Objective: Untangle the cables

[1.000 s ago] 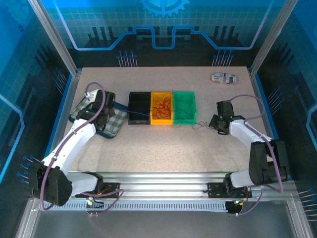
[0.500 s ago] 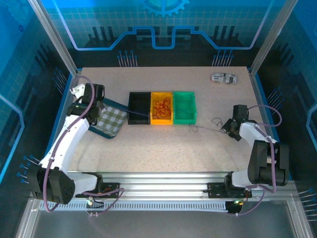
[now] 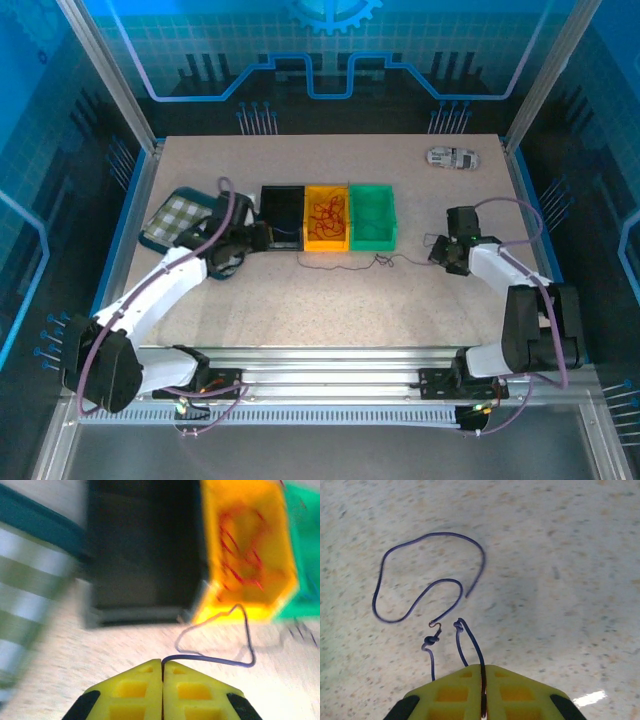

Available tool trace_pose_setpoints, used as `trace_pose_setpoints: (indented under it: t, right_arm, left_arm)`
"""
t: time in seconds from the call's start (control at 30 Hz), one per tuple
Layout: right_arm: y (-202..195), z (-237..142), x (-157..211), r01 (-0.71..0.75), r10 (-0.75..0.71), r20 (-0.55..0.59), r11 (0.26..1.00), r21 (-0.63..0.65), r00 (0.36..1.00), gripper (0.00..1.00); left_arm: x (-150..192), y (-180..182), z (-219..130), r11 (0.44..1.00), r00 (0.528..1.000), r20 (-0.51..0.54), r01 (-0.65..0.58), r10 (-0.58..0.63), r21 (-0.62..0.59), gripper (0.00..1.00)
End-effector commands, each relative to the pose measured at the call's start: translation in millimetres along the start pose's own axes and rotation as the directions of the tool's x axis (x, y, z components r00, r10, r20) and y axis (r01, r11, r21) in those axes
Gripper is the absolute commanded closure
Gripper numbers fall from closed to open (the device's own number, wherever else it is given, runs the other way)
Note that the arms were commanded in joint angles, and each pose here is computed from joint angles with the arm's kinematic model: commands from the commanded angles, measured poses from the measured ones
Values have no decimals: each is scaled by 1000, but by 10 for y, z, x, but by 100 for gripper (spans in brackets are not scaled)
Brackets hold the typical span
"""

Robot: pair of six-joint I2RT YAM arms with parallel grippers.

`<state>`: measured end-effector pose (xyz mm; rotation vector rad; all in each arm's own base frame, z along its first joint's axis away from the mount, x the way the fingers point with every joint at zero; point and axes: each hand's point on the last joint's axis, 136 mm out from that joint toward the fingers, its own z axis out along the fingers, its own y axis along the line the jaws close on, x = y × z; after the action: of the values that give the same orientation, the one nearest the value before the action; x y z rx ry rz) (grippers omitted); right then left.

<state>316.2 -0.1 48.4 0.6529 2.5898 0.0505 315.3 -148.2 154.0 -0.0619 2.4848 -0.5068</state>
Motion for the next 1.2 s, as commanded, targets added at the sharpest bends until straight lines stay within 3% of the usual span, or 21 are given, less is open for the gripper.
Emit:
trace_pose_setpoints:
  t: [0.0, 0.03, 0.07, 0.1, 0.17, 0.23, 0.3, 0.4, 0.6, 0.83, 1.17]
  right_arm:
    - [187, -66, -146, 106, -106, 66, 994, -4, 992, 91]
    - [244, -90, -159, 133, -132, 81, 991, -8, 988, 90]
    - [308, -123, -179, 164, -161, 102, 986, -15, 982, 90]
    - [381, -166, -200, 196, -192, 125, 980, -23, 973, 90]
    - [494, -270, -252, 244, -237, 175, 970, -19, 956, 90]
    - [592, -412, -323, 275, -266, 231, 961, -10, 936, 90]
    - [721, -603, -412, 308, -291, 300, 951, -9, 909, 90]
    - [968, -997, -592, 348, -301, 425, 937, -34, 854, 90]
    - [1366, -1747, -905, 376, -224, 570, 912, -163, 790, 90]
    - [1768, -2058, -831, 406, -171, 552, 850, -337, 816, 90]
    - [2078, -2097, -647, 344, -86, 457, 783, -518, 885, 91]
  left_arm:
    - [419, -479, 32, 956, 968, -128, -185, 217, 226, 93]
    - [546, -536, 39, 944, 954, -165, -204, 251, 260, 79]
    - [661, -585, 38, 931, 939, -198, -216, 281, 293, 55]
    - [764, -637, 31, 918, 924, -227, -225, 307, 325, 37]
    - [871, -690, 24, 901, 900, -253, -257, 355, 349, 25]
    - [883, -691, 34, 892, 883, -249, -308, 397, 331, 24]
    - [782, -578, 83, 896, 874, -229, -381, 429, 228, 23]
    - [552, -550, 87, 868, 859, -133, -481, 495, 125, 18]
    - [309, -1173, -22, 783, 827, 58, -549, 559, 293, 15]
    - [11, -1613, 202, 758, 845, 207, -534, 493, 375, 14]
    - [-13, -1951, 616, 718, 838, 238, -544, 490, 436, 12]
